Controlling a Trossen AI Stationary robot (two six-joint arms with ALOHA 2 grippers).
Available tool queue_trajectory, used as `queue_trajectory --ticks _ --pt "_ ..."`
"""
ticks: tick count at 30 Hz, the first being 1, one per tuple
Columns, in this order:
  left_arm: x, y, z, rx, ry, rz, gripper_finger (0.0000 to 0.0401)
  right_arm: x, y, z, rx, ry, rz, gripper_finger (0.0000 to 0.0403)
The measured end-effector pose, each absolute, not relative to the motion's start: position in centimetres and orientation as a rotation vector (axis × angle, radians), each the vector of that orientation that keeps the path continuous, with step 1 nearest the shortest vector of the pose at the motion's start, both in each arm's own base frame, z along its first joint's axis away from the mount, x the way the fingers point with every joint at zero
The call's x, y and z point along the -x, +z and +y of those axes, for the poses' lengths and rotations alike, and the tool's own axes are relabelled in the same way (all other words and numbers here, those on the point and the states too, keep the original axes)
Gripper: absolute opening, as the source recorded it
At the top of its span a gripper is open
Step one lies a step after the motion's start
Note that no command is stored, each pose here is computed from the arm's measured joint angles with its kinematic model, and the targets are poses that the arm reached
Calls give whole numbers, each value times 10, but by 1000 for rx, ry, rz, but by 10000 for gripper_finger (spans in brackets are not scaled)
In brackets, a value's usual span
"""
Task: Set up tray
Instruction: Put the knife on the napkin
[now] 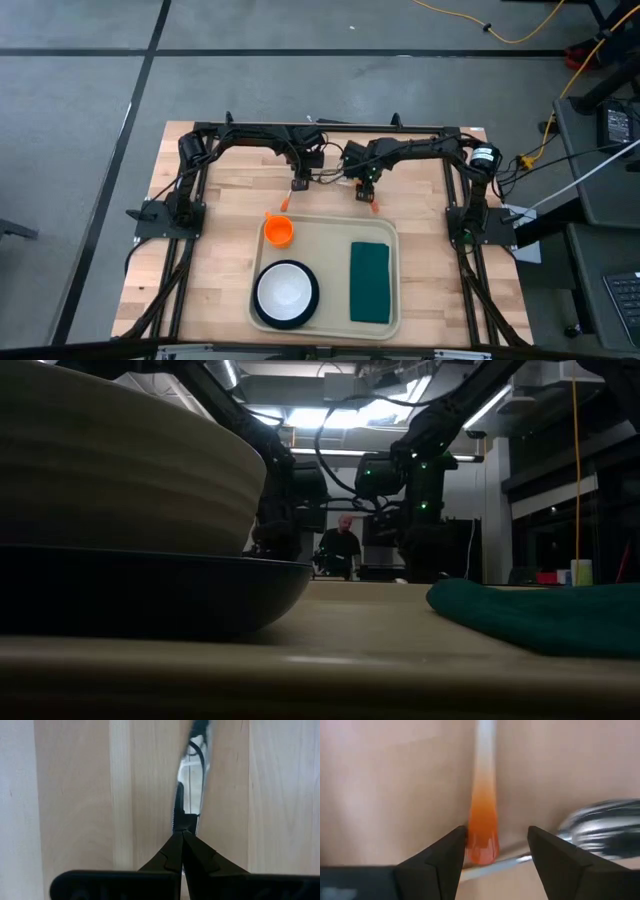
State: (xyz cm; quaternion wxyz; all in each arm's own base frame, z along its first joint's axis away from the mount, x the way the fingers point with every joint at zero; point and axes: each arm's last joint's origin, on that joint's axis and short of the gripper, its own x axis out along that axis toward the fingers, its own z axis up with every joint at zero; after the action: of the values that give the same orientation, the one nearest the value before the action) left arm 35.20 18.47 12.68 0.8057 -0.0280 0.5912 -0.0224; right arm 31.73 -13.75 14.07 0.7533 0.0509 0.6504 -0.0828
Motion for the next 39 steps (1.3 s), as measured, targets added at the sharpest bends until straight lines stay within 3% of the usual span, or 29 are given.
queue_trajectory --ticks 17,27,39 --pt "-353 127 185 72 -64 1251 1 -311 141 -146 -150 -109 1424 222" --pt "-353 127 185 71 -64 1247 1 -310 138 -143 -181 -76 1402 246" --pt "-354 127 185 80 -57 1239 2 -304 131 -142 -154 -127 1422 186"
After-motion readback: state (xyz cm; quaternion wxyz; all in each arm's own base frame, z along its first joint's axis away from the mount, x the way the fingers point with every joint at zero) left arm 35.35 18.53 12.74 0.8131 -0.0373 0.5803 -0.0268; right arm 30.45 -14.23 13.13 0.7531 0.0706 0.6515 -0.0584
